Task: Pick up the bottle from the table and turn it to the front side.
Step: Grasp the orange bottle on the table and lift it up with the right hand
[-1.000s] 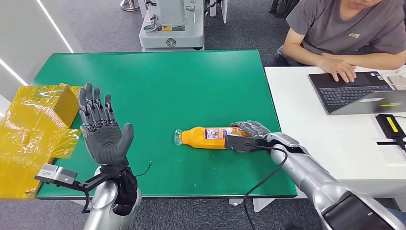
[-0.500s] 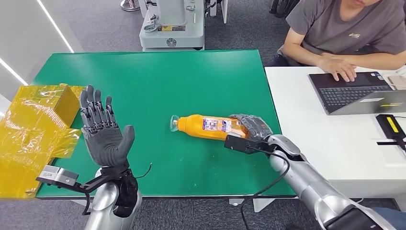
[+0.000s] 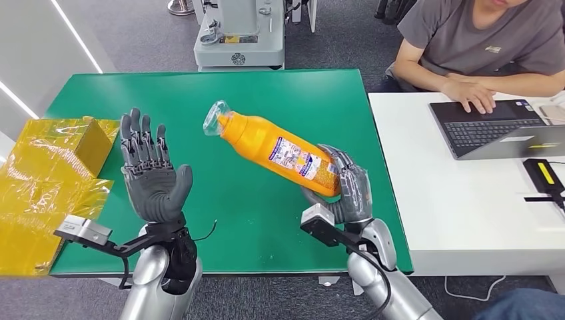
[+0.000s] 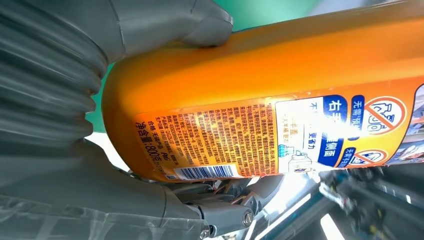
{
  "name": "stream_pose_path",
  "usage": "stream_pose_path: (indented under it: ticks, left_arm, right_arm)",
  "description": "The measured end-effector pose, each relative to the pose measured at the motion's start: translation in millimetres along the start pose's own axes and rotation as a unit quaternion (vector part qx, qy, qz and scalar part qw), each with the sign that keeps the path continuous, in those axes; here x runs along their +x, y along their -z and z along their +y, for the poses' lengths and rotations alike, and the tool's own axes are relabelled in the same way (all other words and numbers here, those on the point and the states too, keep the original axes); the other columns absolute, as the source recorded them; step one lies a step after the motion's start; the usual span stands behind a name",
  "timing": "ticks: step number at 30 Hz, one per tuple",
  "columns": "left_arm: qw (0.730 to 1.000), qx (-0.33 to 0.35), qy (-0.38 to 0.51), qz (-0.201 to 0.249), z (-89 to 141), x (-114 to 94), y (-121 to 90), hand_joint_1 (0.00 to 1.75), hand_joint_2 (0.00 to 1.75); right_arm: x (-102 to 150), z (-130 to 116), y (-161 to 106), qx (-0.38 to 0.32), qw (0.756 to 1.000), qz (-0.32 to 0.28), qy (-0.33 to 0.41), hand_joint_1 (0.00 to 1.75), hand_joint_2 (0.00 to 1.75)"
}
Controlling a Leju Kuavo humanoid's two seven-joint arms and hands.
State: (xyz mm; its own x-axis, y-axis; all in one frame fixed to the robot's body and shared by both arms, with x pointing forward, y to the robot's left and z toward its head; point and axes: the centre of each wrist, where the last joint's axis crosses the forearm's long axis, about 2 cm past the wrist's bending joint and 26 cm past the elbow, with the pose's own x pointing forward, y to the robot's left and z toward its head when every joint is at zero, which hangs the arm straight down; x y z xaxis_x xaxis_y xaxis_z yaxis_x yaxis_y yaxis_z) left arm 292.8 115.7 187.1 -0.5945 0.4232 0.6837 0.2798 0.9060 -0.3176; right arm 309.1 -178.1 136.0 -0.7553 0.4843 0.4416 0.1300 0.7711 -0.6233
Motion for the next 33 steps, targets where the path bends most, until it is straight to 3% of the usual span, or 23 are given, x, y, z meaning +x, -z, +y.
stream_pose_path:
  ticks: [7, 14, 33]
  left_arm:
    - [0.999, -0.005, -0.019, 0.03, -2, -7, 1, 0.0, 1.75]
    - [0.996, -0.025, -0.037, 0.081, -1, -15, -2, 0.0, 1.75]
    - [0.992, -0.055, -0.04, 0.11, 1, -24, -4, 0.0, 1.75]
  right_arm:
    - [35, 5, -3, -0.08, 0.997, -0.023, 0.008, 1.75, 1.75]
    - [44, 4, -1, -0.092, 0.995, -0.037, 0.016, 1.75, 1.75]
    - [40, 16, -8, 0.094, 0.993, 0.013, 0.071, 1.75, 1.75]
